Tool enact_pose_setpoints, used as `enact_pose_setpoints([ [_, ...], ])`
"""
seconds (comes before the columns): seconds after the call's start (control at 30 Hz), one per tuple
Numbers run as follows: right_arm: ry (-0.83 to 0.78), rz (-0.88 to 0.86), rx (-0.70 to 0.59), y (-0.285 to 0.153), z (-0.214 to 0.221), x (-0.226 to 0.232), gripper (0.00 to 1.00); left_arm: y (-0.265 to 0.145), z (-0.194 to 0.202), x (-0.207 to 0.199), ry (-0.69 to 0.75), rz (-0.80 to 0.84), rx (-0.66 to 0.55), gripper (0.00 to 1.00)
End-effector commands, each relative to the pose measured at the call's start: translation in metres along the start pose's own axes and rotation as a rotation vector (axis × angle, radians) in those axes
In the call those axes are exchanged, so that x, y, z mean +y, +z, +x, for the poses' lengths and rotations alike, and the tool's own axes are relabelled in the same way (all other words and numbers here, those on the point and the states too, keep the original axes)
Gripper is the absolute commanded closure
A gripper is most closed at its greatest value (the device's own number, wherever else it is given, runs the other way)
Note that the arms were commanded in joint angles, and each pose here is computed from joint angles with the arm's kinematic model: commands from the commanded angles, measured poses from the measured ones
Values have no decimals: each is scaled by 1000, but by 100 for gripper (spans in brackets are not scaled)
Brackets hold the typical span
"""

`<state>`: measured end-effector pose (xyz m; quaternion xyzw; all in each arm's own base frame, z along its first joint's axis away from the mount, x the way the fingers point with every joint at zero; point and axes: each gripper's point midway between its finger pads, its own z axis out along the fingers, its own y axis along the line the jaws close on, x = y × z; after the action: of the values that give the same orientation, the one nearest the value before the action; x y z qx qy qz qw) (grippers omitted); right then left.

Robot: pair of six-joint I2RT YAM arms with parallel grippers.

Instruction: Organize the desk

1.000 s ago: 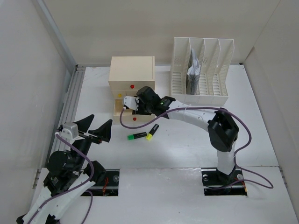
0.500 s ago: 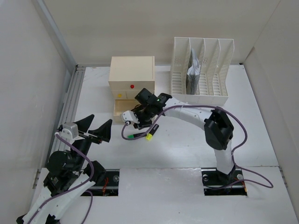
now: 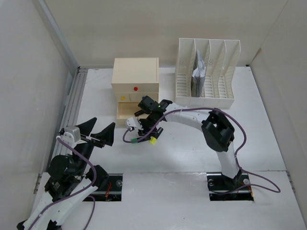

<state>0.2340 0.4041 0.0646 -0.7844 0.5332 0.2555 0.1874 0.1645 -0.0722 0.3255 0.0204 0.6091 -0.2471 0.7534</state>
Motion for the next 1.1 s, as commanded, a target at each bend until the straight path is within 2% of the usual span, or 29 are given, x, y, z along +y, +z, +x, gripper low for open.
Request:
enact_pose_setpoints([
  [0.0, 26, 66, -13, 8, 0, -16, 60, -29, -45, 4, -70, 41, -202, 9],
  [0.7, 77, 52, 41, 42, 18, -11, 56, -29, -45, 4, -70, 41, -202, 9],
  [1.07, 54, 6, 3, 30, 1, 2, 55, -29, -45, 4, -70, 41, -202, 9],
])
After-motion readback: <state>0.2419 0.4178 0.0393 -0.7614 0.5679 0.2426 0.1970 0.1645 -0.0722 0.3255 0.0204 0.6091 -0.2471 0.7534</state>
